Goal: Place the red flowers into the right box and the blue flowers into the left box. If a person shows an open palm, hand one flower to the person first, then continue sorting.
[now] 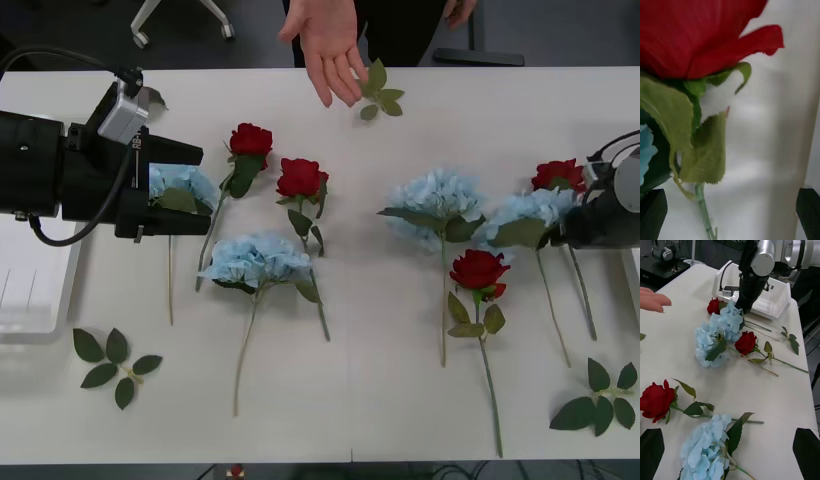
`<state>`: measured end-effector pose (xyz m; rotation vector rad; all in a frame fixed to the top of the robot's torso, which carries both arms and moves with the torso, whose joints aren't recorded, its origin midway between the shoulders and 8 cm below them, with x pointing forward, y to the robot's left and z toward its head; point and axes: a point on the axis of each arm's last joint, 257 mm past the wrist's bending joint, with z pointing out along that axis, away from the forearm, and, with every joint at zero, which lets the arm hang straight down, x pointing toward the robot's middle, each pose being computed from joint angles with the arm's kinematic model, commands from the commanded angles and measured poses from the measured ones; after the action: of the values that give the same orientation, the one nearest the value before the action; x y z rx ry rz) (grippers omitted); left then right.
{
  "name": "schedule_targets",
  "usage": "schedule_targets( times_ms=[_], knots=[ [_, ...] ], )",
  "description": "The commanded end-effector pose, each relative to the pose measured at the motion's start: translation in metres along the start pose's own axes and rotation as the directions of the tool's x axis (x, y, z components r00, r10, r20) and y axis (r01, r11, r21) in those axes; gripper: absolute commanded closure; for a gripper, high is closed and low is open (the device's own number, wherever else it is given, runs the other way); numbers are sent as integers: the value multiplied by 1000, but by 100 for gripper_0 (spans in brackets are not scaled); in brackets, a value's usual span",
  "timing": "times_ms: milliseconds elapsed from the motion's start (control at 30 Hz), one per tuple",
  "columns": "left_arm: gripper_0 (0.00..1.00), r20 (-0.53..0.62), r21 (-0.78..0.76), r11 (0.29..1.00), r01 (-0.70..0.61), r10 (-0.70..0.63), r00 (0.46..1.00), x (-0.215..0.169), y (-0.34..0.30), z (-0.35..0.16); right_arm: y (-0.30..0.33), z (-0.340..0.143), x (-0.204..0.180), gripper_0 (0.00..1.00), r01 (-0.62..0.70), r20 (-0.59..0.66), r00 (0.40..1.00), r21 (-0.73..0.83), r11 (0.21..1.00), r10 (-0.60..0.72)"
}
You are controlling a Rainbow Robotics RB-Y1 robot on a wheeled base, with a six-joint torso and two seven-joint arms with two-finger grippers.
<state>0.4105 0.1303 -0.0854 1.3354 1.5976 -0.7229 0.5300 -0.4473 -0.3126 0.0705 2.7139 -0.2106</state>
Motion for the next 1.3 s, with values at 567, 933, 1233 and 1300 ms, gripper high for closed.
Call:
schedule_targets(
  times_ms=[567, 933, 1233, 1300],
  knots=[
    [0, -3, -3, 997, -72, 72, 997, -3, -2, 1, 9, 4, -10, 31, 50, 10, 999, 7, 999, -50],
    [0, -4, -1, 997, -73, 73, 997, -3, -2, 2, 9, 7, -5, 100, 33, -2, 999, 7, 999, -33],
    [0, 4, 0, 997, -78, 78, 997, -4, -3, 3, 12, -3, -11, 100, -4, -1, 1000, -47, 999, 4],
    [0, 4, -1, 997, -78, 78, 997, -3, -2, 3, 14, -10, -16, 100, -9, 6, 1000, -68, 998, 10]
  ],
)
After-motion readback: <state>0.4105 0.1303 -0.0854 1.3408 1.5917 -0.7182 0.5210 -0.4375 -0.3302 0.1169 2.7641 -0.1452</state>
